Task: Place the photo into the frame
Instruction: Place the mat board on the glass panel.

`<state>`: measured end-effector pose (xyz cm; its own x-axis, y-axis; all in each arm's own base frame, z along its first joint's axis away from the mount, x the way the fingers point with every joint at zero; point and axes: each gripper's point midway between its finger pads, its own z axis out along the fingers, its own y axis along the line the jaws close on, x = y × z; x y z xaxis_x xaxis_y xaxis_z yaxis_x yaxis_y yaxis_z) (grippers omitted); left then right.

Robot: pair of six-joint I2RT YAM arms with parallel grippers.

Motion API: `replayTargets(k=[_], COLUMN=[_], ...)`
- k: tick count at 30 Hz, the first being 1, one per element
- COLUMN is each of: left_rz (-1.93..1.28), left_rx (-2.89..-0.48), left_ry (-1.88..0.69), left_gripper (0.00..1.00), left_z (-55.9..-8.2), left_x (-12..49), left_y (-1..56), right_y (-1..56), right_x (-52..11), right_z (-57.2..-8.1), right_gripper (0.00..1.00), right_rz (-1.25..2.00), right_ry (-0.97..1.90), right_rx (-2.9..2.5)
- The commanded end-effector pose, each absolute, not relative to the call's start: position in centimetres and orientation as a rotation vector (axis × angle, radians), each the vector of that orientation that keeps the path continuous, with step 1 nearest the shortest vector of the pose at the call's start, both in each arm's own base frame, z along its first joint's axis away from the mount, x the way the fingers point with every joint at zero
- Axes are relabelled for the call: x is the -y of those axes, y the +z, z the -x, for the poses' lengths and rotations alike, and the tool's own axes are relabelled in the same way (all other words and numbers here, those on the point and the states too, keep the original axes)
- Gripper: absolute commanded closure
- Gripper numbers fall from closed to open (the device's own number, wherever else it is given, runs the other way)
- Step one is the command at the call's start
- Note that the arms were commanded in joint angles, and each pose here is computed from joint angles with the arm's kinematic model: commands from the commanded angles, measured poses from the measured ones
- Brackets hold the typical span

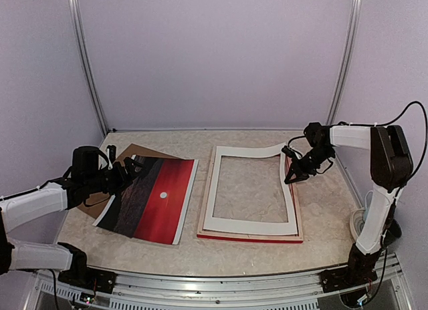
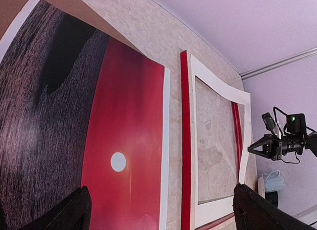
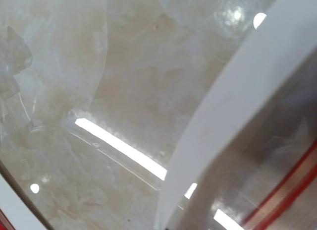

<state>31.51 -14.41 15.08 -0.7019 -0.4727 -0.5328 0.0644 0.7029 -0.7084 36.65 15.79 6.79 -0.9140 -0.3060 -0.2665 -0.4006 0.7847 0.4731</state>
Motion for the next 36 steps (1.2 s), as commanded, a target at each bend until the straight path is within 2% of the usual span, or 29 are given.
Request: replayTargets(k=[1, 4, 8, 11, 13, 16, 25, 27, 34, 36], left_rz=[0.306, 0.304, 0.302, 0.302, 0.306, 0.309, 0.312, 0.307, 0.300, 0.303], left_rx=[-2.157, -2.158, -2.157, -2.158, -2.160, -2.161, -2.160, -2.160, -2.162, -2.168], left_ry=[-0.946, -0.950, -0.955, -0.952, -0.950, -0.949, -0.950, -0.953, -0.944, -0.940], left_gripper=[0.02, 0.02, 0.02, 0.02, 0.02, 0.02, 0.02, 0.02, 0.02, 0.02], left_z=[-31.4, -31.4, -31.3, -31.3, -31.2, -31.2, -31.2, -31.2, -31.5, -31.5], left_x=[14.5, 14.6, 14.7, 14.7, 14.6, 14.6, 15.2, 15.5, 16.4, 16.5], left_y=[15.7, 15.7, 15.8, 15.7, 15.7, 15.6, 15.7, 15.8, 16.1, 16.0], right_y=[7.4, 7.3, 7.4, 8.1, 8.8, 9.9, 12.3, 13.3, 15.4, 15.6], right_x=[-16.0, -15.8, -15.1, -14.5, -13.9, -13.0, -12.6, -12.5, -13.7, -14.5], right_z=[-35.8, -35.7, -36.1, -36.8, -37.3, -38.2, -39.7, -41.0, -47.4, -49.2], right_gripper=[1.00, 1.00, 0.73, 0.60, 0.56, 0.52, 0.47, 0.43, 0.40, 0.34], right_rz=[0.579, 0.574, 0.556, 0.542, 0.531, 0.511, 0.499, 0.478, 0.373, 0.349], right_ry=[0.804, 0.786, 0.714, 0.642, 0.575, 0.482, 0.403, 0.347, 0.087, 0.017], right_rx=[-2.800, -2.806, -2.818, -2.811, -2.808, -2.790, -2.717, -2.679, -2.569, -2.533])
